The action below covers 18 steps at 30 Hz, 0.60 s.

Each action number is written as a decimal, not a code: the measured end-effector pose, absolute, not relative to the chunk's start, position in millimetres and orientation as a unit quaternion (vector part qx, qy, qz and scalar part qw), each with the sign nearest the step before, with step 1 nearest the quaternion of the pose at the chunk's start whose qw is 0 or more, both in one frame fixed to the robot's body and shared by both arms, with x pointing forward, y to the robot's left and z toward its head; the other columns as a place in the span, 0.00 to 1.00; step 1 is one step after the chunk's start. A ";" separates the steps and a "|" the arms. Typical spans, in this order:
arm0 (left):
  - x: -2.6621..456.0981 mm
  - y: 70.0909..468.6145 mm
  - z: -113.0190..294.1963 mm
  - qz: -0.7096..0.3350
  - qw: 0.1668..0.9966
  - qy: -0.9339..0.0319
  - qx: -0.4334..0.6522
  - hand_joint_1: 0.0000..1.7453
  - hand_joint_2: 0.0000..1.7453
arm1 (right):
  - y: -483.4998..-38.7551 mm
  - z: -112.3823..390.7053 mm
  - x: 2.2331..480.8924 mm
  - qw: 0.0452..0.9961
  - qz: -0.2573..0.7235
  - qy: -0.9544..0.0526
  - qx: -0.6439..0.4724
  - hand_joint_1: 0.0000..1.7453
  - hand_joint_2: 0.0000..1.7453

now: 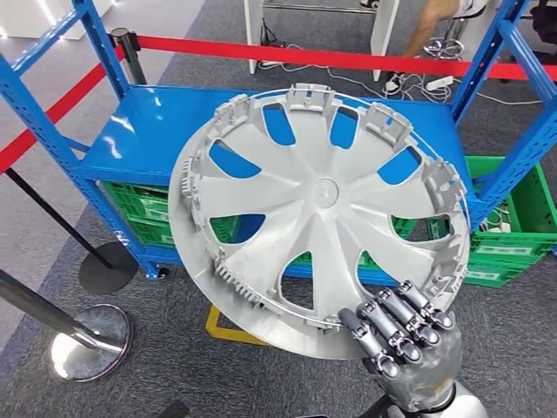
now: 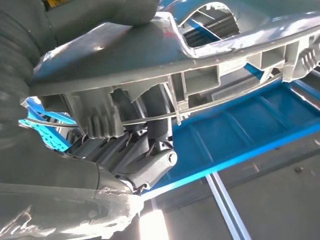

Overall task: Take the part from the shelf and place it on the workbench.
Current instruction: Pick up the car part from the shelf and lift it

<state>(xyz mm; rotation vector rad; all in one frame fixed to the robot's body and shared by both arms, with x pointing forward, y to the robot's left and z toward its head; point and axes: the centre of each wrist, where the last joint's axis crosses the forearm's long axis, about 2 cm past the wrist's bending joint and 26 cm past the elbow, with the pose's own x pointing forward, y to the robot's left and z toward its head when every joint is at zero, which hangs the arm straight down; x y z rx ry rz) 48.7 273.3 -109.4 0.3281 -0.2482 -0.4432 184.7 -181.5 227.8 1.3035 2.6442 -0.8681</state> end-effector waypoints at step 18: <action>49.1 278.3 -109.5 -0.220 0.954 -0.118 0.164 0.00 1.00 | -179.3 230.2 185.6 0.040 -0.283 0.858 0.427 1.00 1.00</action>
